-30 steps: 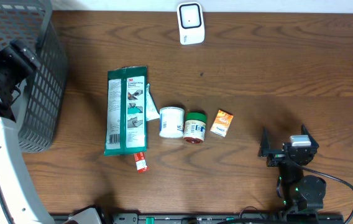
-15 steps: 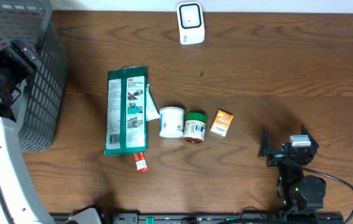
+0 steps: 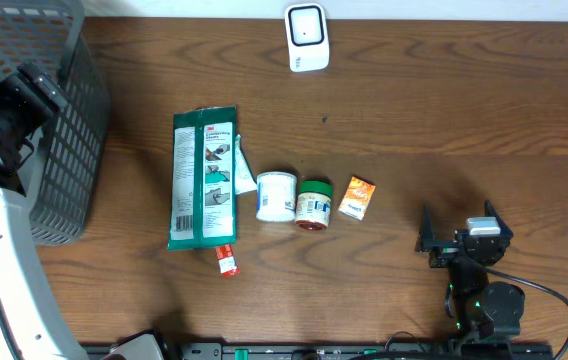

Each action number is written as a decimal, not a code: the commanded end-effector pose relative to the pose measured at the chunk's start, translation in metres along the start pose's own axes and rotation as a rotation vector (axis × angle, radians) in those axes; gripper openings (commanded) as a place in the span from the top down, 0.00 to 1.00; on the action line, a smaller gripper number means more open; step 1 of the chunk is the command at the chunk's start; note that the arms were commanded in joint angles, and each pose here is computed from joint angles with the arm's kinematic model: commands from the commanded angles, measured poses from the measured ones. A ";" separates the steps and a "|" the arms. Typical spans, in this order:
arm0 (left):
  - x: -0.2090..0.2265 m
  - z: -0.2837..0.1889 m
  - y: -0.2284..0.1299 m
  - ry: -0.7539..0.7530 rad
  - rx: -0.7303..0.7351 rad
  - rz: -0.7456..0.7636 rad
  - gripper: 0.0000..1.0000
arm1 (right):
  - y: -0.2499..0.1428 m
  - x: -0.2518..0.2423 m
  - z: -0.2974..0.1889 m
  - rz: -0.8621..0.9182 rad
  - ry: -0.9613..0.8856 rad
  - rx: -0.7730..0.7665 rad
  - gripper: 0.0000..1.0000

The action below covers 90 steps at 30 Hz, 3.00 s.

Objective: Scan the item barcode
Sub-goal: 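Release the glove bag and withdraw the left gripper over the basket, then move the right gripper toward the orange packet beside the jar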

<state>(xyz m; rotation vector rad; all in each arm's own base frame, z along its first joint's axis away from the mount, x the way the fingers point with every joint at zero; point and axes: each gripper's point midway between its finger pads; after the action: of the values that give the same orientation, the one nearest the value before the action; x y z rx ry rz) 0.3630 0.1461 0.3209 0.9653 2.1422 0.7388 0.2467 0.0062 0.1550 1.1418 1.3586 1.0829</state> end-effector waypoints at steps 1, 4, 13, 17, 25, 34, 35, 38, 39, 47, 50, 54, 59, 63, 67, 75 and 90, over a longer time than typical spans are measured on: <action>0.000 -0.003 0.003 0.004 -0.010 -0.006 0.08 | -0.002 -0.004 0.000 -0.005 -0.015 0.007 0.01; 0.000 -0.003 0.003 0.004 -0.010 -0.006 0.08 | -0.002 -0.004 0.000 -0.005 -0.015 0.007 0.01; 0.000 -0.003 0.003 0.004 -0.010 -0.006 0.08 | -0.002 -0.004 0.000 -0.005 -0.015 0.007 0.01; 0.000 -0.003 0.003 0.004 -0.010 -0.006 0.08 | -0.002 -0.004 0.000 -0.005 -0.015 0.007 0.01; 0.000 -0.003 0.003 0.004 -0.010 -0.006 0.07 | -0.002 -0.004 0.000 -0.005 -0.015 0.007 0.01; 0.000 -0.003 0.003 0.004 -0.010 -0.006 0.07 | -0.002 -0.004 0.000 -0.005 -0.015 0.007 0.01; 0.000 -0.003 0.003 0.004 -0.010 -0.006 0.07 | -0.002 -0.008 0.000 -0.027 -0.039 0.008 0.01; 0.000 -0.003 0.003 0.004 -0.010 -0.006 0.07 | -0.002 -0.022 -0.001 -0.144 -0.118 0.019 0.01; 0.000 -0.003 0.003 0.004 -0.010 -0.006 0.07 | -0.002 -0.021 -0.001 -0.143 -0.116 0.019 0.01; 0.000 -0.003 0.003 0.004 -0.010 -0.006 0.07 | -0.002 -0.021 -0.001 -0.143 -0.117 0.019 0.01; 0.000 -0.003 0.003 0.004 -0.010 -0.006 0.07 | 0.001 0.000 0.000 -0.058 0.008 -0.006 0.01; 0.000 -0.003 0.003 0.004 -0.010 -0.006 0.07 | 0.004 0.017 -0.001 0.195 0.107 -0.012 0.01; 0.000 -0.003 0.003 0.004 -0.010 -0.006 0.07 | 0.011 0.034 -0.004 0.279 0.213 -0.026 0.01; 0.000 -0.003 0.003 0.004 -0.010 -0.006 0.07 | 0.026 0.037 -0.010 0.282 0.246 -0.011 0.01; 0.000 -0.003 0.003 0.004 -0.010 -0.006 0.07 | 0.054 0.033 -0.013 0.288 0.246 0.040 0.01; 0.000 -0.003 0.003 0.004 -0.010 -0.006 0.07 | 0.157 0.032 0.002 0.209 0.357 0.352 0.01; 0.000 -0.003 0.003 0.004 -0.010 -0.006 0.07 | 0.130 0.039 0.019 0.230 0.430 0.833 0.32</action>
<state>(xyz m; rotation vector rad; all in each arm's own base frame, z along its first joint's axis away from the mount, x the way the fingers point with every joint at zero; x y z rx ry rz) 0.3628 0.1460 0.3207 0.9652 2.1433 0.7377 0.2713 0.0660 0.2916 1.7038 2.1226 1.0086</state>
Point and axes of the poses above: each gripper's point midway between its finger pads, its own z axis out along the fingers, its own x axis along the line the jaws close on, y = z × x, and after that the axes turned 4 degrees about -z, right-handed
